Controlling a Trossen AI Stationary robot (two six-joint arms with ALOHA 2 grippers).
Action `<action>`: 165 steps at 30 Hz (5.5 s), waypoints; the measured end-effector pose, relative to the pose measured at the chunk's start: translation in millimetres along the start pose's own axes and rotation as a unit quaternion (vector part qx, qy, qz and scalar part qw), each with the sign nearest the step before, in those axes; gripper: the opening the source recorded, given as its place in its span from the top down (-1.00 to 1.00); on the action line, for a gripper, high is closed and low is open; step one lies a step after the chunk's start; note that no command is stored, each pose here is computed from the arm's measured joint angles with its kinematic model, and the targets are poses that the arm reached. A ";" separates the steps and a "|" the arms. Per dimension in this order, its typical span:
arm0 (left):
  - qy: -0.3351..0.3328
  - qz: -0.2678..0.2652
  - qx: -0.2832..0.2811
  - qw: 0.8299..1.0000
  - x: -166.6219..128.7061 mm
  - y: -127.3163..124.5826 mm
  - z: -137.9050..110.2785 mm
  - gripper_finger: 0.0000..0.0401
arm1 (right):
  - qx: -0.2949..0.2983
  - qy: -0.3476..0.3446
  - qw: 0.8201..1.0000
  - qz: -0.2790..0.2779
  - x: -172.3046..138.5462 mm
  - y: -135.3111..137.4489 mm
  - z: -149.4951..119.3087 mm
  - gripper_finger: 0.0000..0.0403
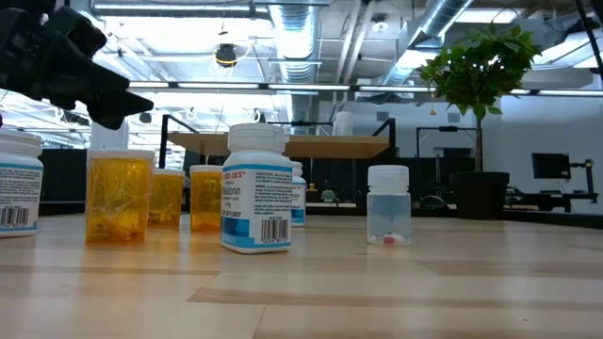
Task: Pick and place medicine bottles onto shelf by color
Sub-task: Put the transparent pill bottle on the shelf aligned with the other transparent pill bottles
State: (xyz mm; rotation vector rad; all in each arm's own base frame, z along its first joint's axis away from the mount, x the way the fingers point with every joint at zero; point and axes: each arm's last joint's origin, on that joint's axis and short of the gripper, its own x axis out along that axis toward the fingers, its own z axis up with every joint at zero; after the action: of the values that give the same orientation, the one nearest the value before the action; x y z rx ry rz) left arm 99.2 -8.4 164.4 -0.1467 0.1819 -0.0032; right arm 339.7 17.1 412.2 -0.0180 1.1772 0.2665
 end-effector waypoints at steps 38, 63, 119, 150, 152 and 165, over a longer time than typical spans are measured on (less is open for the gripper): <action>-0.013 0.036 -0.073 0.997 -0.1 2.0 1.2 -0.30 | 0.049 0.044 0.983 -0.171 49.1 66.4 9.2 -0.12; -0.010 0.036 -0.033 0.999 -0.1 2.0 1.0 -0.30 | 0.193 -0.026 0.968 -0.157 75.4 107.4 9.0 -0.12; -0.005 -0.014 -0.019 1.000 0.7 -1.0 1.0 -0.30 | 0.214 -0.191 0.948 -0.135 172.2 95.4 -81.9 0.20; -0.001 -0.014 -0.003 1.000 0.8 -1.1 1.1 -0.30 | 0.247 -0.123 0.952 -0.136 219.5 67.2 -67.5 -0.44; -0.001 -0.014 0.002 1.000 1.1 -1.1 1.4 -0.30 | 0.238 -0.113 0.954 -0.141 215.5 68.0 -63.2 -0.44; 0.002 -0.013 0.002 1.000 1.4 -1.1 0.8 -0.30 | 0.233 -0.068 0.964 -0.111 229.6 77.2 -63.8 -0.44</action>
State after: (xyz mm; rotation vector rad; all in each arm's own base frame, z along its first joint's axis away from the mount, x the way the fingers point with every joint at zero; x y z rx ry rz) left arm 100.6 -9.3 165.2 -0.1442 0.1836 -0.0303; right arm 346.8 127.4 187.4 0.2748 1.0658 -0.2087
